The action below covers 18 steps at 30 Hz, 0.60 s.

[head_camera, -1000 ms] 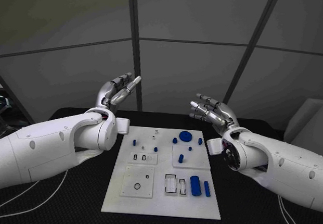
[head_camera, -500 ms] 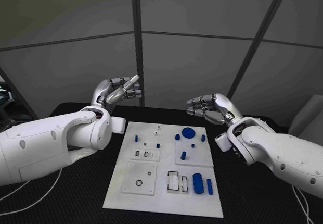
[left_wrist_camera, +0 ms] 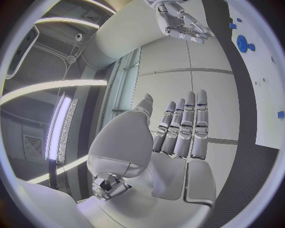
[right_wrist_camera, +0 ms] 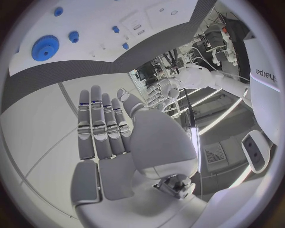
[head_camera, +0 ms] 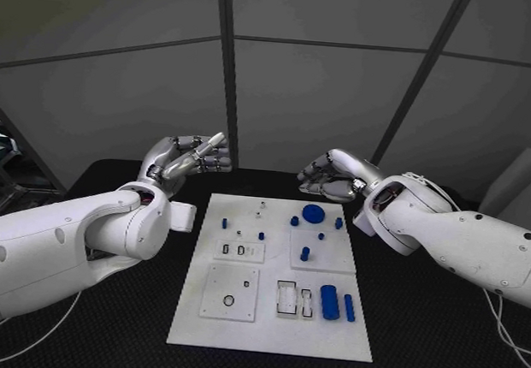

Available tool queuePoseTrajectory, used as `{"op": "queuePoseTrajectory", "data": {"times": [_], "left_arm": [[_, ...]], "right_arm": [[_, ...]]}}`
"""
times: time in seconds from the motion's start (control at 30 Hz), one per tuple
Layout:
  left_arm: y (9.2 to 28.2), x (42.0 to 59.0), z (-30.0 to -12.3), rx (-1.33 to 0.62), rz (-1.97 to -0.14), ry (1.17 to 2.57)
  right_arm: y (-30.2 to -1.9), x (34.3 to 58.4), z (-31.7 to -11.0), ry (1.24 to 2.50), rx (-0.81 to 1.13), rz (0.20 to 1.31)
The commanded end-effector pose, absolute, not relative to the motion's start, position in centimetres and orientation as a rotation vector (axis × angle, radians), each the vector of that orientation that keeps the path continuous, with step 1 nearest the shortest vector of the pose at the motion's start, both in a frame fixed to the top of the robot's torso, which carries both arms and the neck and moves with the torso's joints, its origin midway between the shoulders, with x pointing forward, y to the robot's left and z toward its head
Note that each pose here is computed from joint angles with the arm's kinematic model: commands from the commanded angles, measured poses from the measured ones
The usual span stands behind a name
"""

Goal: Assemble the parts on the task board

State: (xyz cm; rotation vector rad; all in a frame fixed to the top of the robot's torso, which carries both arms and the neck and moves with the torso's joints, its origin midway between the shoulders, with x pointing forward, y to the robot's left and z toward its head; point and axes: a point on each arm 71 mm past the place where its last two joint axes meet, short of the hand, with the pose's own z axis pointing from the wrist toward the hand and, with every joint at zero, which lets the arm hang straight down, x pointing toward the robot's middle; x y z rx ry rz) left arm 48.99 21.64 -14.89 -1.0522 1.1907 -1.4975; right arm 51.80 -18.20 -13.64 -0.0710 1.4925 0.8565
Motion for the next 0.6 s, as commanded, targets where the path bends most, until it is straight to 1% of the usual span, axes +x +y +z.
{"op": "queuePoseTrajectory", "data": {"times": [0.03, 0.37, 0.6], "left_arm": [[21.1, 48.5, -14.5, -1.025, -1.553, 1.228], [20.5, 47.5, -14.1, -1.007, -1.587, 1.255], [20.4, 47.3, -14.0, -0.996, -1.592, 1.262]], "right_arm": [[-17.7, 51.9, -14.1, 1.572, -0.207, 0.686], [-17.1, 52.2, -14.3, 1.603, -0.279, 0.593], [-17.2, 52.3, -14.3, 1.610, -0.302, 0.530]]}}
